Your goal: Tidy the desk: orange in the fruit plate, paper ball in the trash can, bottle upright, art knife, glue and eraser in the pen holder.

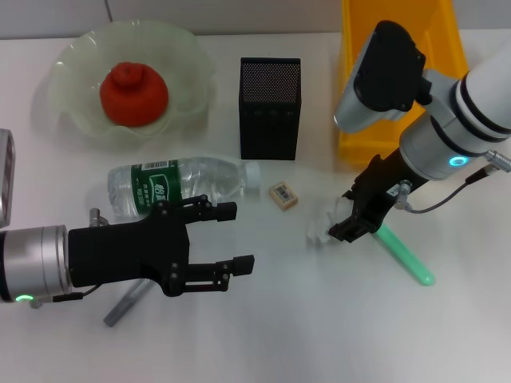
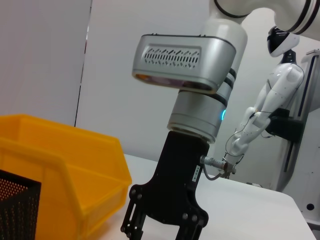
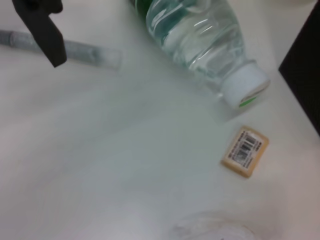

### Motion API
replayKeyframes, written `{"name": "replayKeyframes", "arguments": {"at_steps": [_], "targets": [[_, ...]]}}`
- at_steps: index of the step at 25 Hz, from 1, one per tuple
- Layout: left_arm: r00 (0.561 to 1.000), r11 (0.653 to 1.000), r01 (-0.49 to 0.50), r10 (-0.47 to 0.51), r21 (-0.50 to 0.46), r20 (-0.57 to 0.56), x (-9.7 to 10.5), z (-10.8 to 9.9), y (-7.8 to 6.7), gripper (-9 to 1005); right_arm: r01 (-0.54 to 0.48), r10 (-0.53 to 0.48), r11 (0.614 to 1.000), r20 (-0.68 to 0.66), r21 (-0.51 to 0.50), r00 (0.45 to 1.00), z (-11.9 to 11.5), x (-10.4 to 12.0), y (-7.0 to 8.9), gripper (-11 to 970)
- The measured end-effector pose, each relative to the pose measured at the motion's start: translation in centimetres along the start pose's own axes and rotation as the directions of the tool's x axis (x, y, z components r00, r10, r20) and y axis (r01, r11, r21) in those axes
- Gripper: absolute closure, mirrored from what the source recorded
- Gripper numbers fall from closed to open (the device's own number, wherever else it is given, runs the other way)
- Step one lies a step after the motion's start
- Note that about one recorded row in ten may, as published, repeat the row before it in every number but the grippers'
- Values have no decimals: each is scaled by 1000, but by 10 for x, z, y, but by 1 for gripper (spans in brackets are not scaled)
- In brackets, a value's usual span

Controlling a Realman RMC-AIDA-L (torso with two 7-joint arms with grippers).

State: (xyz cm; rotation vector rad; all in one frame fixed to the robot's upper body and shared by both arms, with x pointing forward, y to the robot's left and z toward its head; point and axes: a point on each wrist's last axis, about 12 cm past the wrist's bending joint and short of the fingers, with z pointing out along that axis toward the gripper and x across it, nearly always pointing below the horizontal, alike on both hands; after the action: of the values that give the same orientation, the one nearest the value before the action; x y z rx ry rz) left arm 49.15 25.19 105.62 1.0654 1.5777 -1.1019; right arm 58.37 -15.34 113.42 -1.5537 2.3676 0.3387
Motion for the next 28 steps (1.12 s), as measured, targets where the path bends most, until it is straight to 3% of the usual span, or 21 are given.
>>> {"name": "replayKeyframes", "arguments": {"at_steps": [5, 9, 13, 19, 20, 28], "targets": [[1000, 1000, -2, 2, 3, -1, -1, 1, 0, 197, -20, 18, 1000, 104, 17, 994, -17, 12, 9, 404], [1000, 1000, -3, 3, 2, 0, -1, 1, 1, 197, -58, 45, 997, 265, 42, 963, -40, 24, 17, 403], [1000, 1000, -2, 2, -2, -1, -1, 0, 1, 197, -153, 125, 988, 487, 18, 865, -58, 44, 13, 403], [1000, 1000, -3, 3, -5, -4, -1, 1, 2, 198, -295, 195, 956, 715, 15, 671, -66, 86, -6, 402], [1000, 1000, -4, 4, -6, -5, -1, 1, 2, 198, -332, 197, 943, 765, 23, 613, -66, 99, -11, 402], [1000, 1000, -3, 3, -11, -4, -1, 0, 2, 198, -401, 166, 913, 828, 76, 535, -64, 127, -30, 397]]}}
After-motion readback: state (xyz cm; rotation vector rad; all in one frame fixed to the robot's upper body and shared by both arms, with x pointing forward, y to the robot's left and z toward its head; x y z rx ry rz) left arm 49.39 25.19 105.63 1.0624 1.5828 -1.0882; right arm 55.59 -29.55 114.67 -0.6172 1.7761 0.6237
